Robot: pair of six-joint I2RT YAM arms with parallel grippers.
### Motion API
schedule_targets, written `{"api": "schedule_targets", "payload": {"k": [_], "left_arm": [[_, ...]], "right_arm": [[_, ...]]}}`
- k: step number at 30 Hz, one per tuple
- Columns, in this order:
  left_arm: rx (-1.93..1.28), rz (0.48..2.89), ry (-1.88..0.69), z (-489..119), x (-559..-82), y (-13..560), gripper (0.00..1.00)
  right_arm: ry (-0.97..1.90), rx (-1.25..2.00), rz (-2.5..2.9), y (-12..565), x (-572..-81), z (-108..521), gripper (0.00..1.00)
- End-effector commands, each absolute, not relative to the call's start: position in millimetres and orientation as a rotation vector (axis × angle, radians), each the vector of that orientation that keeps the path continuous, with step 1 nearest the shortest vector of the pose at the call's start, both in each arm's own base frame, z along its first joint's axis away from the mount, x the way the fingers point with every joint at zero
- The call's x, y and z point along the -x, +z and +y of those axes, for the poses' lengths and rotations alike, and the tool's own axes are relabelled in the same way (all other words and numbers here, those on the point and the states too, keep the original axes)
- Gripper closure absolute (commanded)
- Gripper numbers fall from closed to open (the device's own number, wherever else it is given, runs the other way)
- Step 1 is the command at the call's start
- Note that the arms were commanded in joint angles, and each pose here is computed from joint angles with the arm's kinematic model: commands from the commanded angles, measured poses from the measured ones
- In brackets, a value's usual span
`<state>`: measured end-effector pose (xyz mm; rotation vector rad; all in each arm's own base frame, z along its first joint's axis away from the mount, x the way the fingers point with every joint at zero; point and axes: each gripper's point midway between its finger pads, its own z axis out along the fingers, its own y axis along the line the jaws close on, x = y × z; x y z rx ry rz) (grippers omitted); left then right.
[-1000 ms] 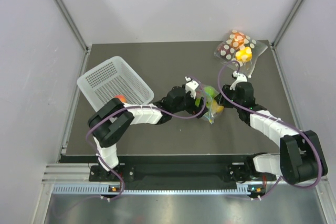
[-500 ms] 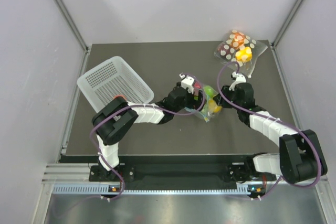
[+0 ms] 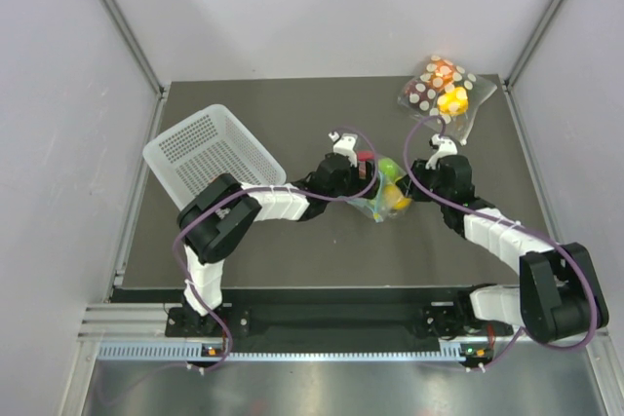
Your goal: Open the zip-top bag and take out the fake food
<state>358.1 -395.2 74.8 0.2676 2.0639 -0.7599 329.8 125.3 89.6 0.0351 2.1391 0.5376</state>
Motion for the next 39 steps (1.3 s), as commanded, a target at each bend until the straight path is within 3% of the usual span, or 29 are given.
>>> {"api": "schedule_targets", "payload": {"k": [1,6,15,21,25,26,29,34,36,39], "left_arm": [[-0.210,2.094,-0.792,-392,-352,84,0.07],[-0.173,2.075,-0.792,-380,-344,101,0.07],[-0.196,2.151,-0.850,-404,-347,74,0.07],[-0.209,2.169,-0.873,-415,-350,69,0.16],[-0.234,2.193,-0.904,-418,-343,68,0.30],[-0.236,2.193,-0.905,-417,-342,70,0.43],[-0.251,2.209,-0.904,-413,-335,70,0.70],[-0.271,2.230,-0.897,-401,-323,70,0.78],[-0.266,2.209,-0.899,-397,-321,81,0.89],[-0.265,2.181,-0.901,-391,-317,94,0.94]], "right_arm": [[0.549,-0.022,2.193,76,-316,124,0.74],[0.563,-0.023,2.197,74,-315,126,0.73],[0.575,-0.011,2.185,79,-310,127,0.73],[0.571,-0.006,2.171,84,-310,126,0.73],[0.569,-0.004,2.174,83,-310,126,0.73],[0.569,-0.002,2.172,84,-310,126,0.73],[0.572,-0.007,2.179,81,-310,127,0.73],[0.560,-0.012,2.179,80,-312,125,0.73],[0.549,-0.014,2.182,80,-313,124,0.73],[0.539,-0.014,2.181,82,-314,122,0.73]]}}
